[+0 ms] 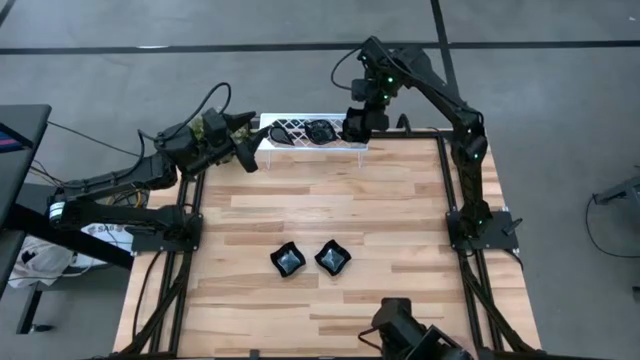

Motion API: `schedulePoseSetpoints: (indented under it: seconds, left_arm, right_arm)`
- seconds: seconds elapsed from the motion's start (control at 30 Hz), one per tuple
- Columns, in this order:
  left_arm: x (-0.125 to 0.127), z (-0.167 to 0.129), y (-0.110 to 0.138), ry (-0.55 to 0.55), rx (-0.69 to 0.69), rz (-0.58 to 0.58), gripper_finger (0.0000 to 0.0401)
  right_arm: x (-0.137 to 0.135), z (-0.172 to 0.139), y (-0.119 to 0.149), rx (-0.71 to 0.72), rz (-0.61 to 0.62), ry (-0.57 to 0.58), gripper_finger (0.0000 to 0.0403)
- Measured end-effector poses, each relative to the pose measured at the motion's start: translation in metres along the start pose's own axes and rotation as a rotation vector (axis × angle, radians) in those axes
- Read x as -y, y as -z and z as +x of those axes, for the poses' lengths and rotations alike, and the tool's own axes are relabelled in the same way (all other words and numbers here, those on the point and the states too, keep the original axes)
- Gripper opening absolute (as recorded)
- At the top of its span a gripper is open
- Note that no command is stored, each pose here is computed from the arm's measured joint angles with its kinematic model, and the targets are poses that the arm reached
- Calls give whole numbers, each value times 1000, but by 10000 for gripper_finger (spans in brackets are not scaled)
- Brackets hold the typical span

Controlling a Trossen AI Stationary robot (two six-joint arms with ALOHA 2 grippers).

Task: Pick & Place Mini shaped plates
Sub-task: Stack the black distorted square plate on top of the black distorted square plate on the shelf

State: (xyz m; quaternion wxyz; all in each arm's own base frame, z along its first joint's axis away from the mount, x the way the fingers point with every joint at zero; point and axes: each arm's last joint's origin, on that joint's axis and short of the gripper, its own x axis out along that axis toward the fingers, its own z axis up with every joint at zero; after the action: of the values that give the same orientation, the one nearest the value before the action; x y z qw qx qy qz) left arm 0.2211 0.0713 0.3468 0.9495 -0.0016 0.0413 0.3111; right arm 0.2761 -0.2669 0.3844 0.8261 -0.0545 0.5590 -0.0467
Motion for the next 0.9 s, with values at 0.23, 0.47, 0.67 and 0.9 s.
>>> schedulePoseSetpoints:
  seconds: [0.23, 0.47, 0.67, 0.9]
  left_arm:
    - [0, 0, 0, 0, 0, 0, 282]
    - [0, 0, 0, 0, 0, 0, 282]
    - [0, 0, 0, 0, 1, 3, 282]
    - [0, 0, -1, 0, 7, 1, 282]
  right_arm:
    - [0, 0, 0, 14, 7, -15, 0]
    - [-1, 15, 4, -46, 35, -43, 0]
    - [-1, 16, 4, -48, 34, -39, 0]
    - [1, 16, 2, -28, 31, -21, 0]
